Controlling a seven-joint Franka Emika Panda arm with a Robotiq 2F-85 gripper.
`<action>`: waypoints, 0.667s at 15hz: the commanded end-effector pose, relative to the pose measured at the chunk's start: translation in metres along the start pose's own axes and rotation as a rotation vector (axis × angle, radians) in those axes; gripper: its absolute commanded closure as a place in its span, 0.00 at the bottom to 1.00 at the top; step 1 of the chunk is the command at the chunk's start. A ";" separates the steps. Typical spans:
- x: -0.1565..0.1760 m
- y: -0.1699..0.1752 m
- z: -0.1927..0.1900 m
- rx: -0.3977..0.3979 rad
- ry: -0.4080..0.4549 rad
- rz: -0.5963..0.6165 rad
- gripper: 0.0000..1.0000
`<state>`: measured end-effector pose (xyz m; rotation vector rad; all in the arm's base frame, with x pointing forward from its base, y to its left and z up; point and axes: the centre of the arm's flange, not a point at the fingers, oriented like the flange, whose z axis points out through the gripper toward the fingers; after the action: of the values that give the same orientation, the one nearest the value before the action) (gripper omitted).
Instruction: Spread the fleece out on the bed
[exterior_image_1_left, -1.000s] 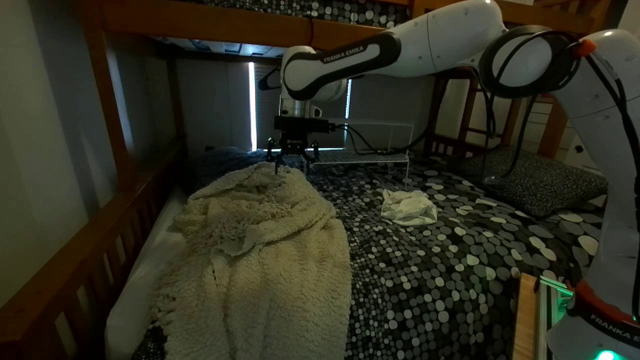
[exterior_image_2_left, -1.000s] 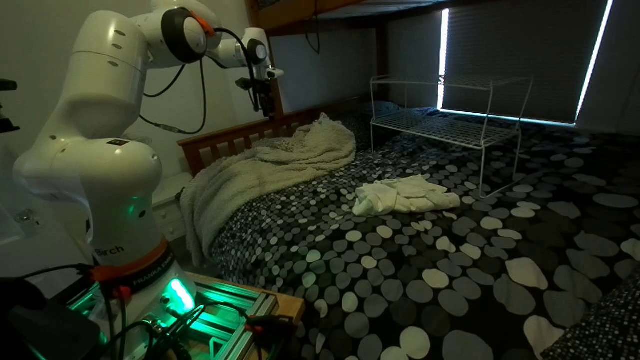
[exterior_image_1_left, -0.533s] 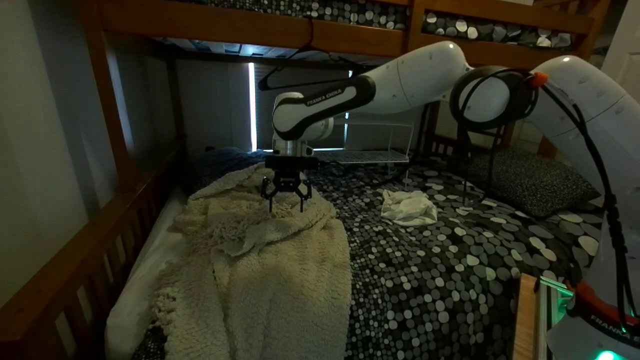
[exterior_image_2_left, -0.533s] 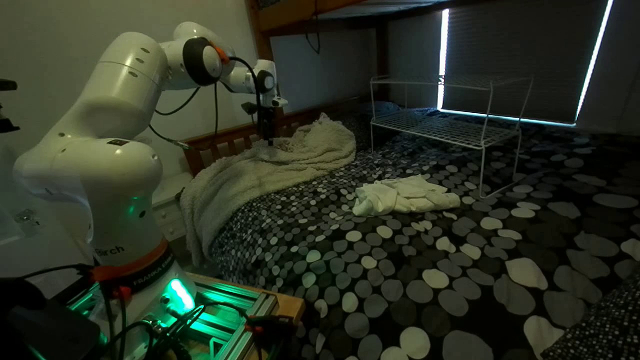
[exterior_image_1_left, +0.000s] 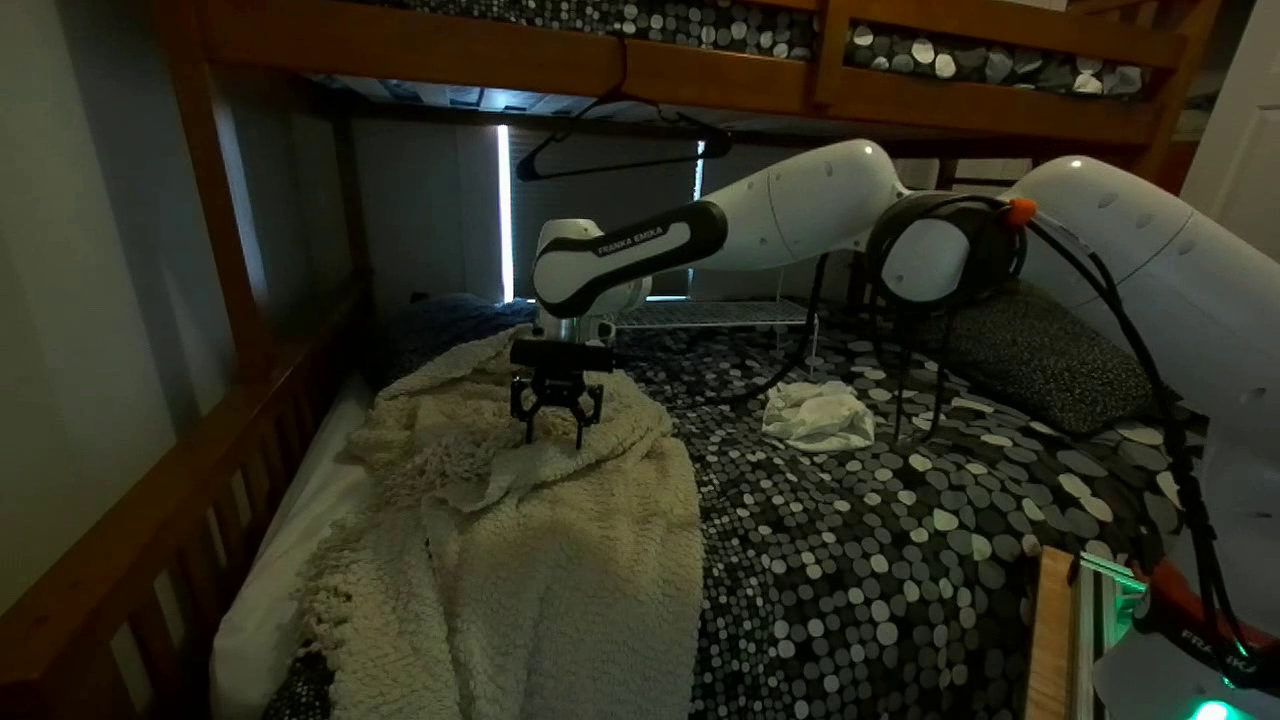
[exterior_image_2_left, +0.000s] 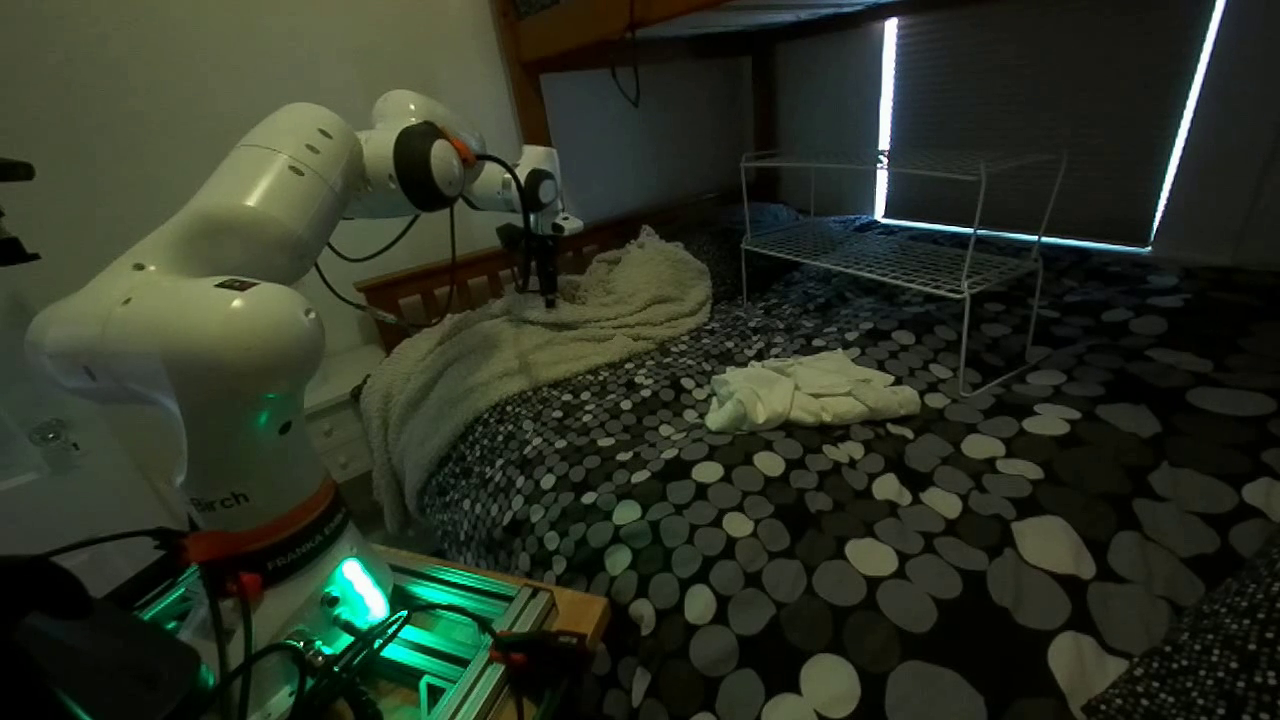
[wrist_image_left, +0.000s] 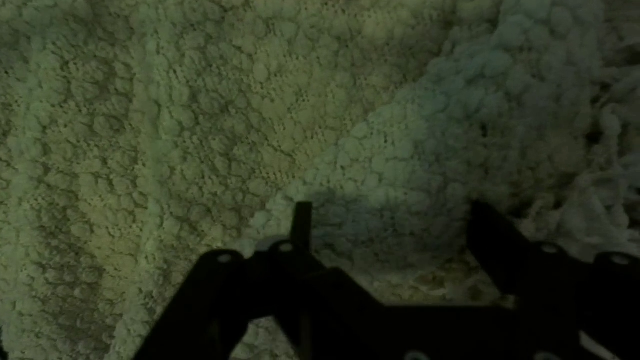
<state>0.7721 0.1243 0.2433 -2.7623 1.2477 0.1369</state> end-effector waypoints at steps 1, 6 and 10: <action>0.014 -0.021 0.003 0.039 0.004 0.041 0.50; 0.015 -0.019 0.000 0.031 -0.061 0.084 0.88; 0.005 -0.001 -0.004 -0.067 -0.115 0.118 1.00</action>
<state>0.7779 0.1228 0.2460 -2.6937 1.3412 0.2212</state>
